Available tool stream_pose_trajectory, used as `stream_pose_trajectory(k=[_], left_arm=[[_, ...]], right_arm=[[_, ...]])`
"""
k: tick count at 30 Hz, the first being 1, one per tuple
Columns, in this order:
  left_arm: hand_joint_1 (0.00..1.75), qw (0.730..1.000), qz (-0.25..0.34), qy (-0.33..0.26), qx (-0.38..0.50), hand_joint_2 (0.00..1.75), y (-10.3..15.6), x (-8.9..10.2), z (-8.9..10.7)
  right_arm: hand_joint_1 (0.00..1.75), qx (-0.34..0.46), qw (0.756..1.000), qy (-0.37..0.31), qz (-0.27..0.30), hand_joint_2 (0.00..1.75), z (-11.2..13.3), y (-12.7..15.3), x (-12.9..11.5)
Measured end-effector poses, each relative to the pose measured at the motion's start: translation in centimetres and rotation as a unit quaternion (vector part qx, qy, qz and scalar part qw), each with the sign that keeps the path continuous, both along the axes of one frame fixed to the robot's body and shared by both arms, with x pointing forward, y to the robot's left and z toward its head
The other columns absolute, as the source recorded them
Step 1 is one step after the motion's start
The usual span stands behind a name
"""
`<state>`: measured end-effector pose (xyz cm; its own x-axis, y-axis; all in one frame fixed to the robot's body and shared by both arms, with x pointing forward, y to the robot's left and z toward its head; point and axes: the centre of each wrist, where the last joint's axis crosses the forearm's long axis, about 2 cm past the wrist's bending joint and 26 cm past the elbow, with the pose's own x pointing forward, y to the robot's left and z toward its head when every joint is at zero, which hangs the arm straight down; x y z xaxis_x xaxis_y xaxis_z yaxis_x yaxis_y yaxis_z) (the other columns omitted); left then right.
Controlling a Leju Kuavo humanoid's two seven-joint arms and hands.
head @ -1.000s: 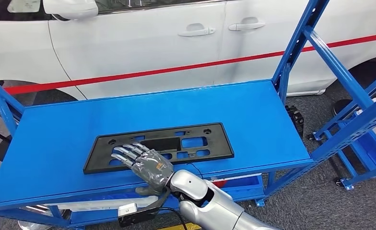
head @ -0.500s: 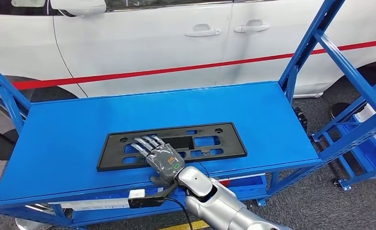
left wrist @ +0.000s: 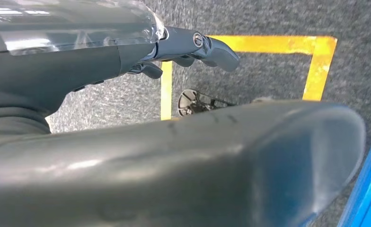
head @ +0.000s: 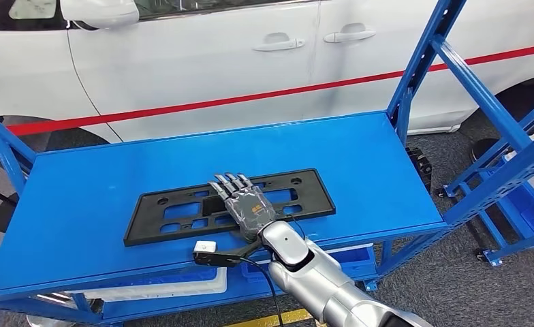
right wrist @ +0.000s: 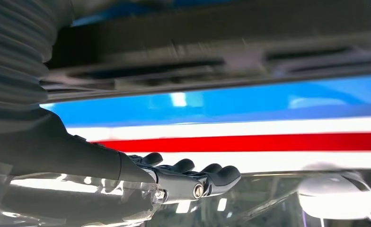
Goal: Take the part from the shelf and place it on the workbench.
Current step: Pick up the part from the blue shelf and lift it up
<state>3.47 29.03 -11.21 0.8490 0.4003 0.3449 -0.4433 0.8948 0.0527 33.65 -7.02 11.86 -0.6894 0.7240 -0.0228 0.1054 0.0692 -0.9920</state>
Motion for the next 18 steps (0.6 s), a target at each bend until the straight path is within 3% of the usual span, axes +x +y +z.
stream_pose_trajectory(k=[2,13,17,18], left_arm=[[0.00,1.000,0.001,0.000,0.002,0.00,0.2,0.0,0.0],[0.00,0.999,0.001,-0.031,0.009,0.00,0.3,0.1,0.0],[0.00,0.999,0.000,-0.043,0.013,1.75,0.4,0.0,0.0],[0.00,0.999,0.000,-0.045,0.014,1.31,0.4,0.0,0.0]], right_arm=[[1.74,-0.013,1.000,-0.015,-0.013,1.75,-0.2,-0.2,0.0],[1.75,-0.027,0.999,-0.018,-0.032,1.75,-1.2,-1.6,0.4],[1.75,-0.028,0.999,-0.015,-0.035,1.75,-1.4,-1.9,0.5],[1.75,-0.027,0.999,-0.015,-0.035,1.75,-1.4,-1.9,0.5]])
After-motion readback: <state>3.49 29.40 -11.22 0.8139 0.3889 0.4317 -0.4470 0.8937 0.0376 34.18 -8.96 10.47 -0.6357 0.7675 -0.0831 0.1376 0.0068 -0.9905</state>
